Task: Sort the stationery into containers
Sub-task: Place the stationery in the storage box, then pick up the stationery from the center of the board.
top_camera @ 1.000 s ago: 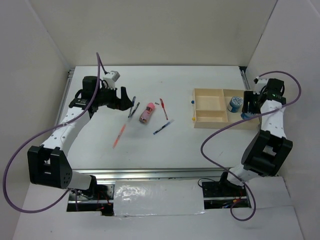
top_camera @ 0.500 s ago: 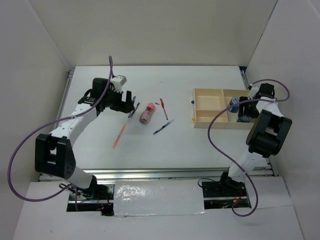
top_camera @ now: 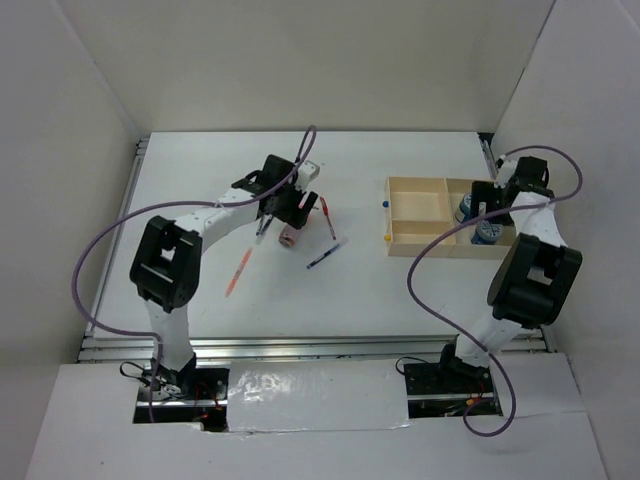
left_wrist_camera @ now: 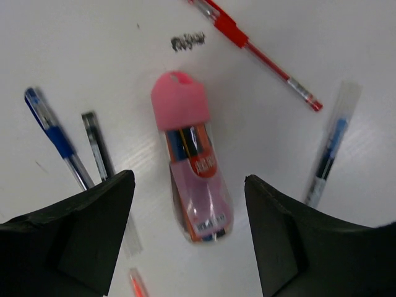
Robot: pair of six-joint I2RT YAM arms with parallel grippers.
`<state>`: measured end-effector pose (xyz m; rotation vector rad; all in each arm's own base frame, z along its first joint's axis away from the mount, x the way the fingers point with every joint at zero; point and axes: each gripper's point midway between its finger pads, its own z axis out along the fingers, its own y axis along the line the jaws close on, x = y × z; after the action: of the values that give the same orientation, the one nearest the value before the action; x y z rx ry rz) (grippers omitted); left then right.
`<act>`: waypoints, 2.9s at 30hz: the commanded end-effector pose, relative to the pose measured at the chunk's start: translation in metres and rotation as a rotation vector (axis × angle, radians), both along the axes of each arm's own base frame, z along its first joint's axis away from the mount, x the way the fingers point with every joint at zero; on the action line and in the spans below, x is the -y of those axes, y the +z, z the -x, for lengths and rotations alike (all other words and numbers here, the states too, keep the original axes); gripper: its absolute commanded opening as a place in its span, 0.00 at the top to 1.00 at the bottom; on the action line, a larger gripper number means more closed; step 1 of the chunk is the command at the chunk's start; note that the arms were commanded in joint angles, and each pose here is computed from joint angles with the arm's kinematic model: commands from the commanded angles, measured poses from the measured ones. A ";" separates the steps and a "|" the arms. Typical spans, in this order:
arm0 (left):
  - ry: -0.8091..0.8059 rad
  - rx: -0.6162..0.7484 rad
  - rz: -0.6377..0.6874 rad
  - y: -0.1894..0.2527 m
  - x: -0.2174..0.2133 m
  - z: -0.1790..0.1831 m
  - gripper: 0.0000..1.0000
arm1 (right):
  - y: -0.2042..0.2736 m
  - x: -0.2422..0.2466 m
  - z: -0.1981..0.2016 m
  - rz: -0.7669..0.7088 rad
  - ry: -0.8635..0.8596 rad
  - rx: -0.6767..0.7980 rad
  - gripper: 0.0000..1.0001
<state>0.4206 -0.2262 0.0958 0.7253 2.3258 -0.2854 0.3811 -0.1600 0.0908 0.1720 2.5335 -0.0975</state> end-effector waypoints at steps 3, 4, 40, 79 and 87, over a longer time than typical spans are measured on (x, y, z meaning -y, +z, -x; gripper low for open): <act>0.047 0.036 -0.107 -0.003 0.006 -0.037 0.19 | 0.105 -0.051 -0.001 -0.020 0.093 0.205 0.00; 0.049 0.017 -0.126 -0.010 0.006 -0.034 0.22 | 0.113 -0.062 -0.001 -0.050 0.115 0.226 0.00; 0.164 -0.383 -0.169 -0.119 -0.004 0.007 0.60 | 0.172 -0.272 0.056 0.180 0.939 0.570 0.00; -0.130 -0.670 0.864 0.104 0.065 0.080 0.92 | 0.171 -0.350 0.102 0.332 1.396 0.692 0.01; -0.274 -0.782 0.950 0.129 0.088 0.130 0.90 | 0.167 -0.416 0.140 0.541 1.758 0.916 0.00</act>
<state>0.3015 -0.3090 0.1827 0.3531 2.4309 -1.7567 0.2342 0.2411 0.2251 -1.6748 1.2454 0.1516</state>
